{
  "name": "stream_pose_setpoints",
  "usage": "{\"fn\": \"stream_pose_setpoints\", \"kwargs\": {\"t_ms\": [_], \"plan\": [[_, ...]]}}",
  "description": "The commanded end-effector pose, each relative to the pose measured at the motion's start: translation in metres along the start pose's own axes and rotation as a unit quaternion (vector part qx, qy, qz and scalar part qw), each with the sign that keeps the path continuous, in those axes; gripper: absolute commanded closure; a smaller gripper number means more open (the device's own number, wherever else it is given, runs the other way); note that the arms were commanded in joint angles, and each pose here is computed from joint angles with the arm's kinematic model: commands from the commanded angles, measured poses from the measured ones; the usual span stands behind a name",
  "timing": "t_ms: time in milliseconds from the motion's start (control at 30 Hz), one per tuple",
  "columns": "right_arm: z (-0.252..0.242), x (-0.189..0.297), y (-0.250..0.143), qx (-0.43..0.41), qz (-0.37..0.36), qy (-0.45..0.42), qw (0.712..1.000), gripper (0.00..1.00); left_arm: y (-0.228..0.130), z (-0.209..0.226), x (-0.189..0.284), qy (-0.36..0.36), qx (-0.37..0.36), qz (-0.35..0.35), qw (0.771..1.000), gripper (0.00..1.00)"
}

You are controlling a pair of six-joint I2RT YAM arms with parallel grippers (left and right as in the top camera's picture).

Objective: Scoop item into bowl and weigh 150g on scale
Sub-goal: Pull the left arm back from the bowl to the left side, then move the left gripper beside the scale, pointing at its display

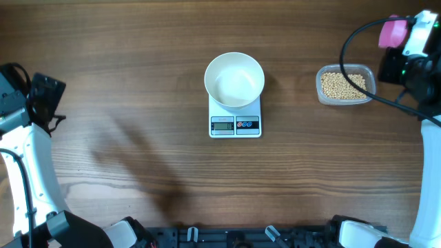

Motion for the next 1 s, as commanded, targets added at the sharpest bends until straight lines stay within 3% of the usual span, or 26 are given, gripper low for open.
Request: {"fn": "stream_pose_setpoints", "kwargs": {"t_ms": [0,100,267,567,767,867,967], "plan": [[-0.004,-0.002,0.015,0.010,-0.032,-0.005,0.999,0.96,0.002,-0.026,0.002,-0.082,0.004,0.016,0.997,0.00],[0.006,-0.005,0.025,0.013,-0.057,0.036,0.998,0.96,0.004,-0.043,0.005,-0.135,0.000,0.021,0.991,0.00],[0.011,-0.008,0.033,0.006,-0.074,0.056,0.996,0.96,-0.020,-0.071,0.020,-0.246,-0.021,0.112,0.963,0.00],[0.010,-0.009,0.026,-0.070,-0.053,0.055,0.995,0.96,-0.097,-0.088,0.058,-0.286,-0.204,0.196,0.916,0.00],[0.009,-0.011,0.014,-0.084,-0.022,0.047,0.995,0.96,-0.179,-0.093,0.118,-0.323,-0.328,0.278,0.843,0.00],[0.011,-0.011,-0.001,-0.083,0.014,0.049,0.995,0.96,-0.228,-0.083,0.157,-0.349,-0.363,0.372,0.780,0.00],[0.011,-0.011,-0.010,-0.082,0.036,0.047,0.995,0.96,-0.267,-0.069,0.181,-0.355,-0.425,0.420,0.719,0.00]]}}
Point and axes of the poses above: each gripper's point midway between its finger pads, its own x axis back along the fingers, its own z axis along the line the jaws close on, y = z × x, the point moved 4 cm from there along x, back along the fingers, and after that the axes turned 7 degrees about x, right-handed, at the moved point
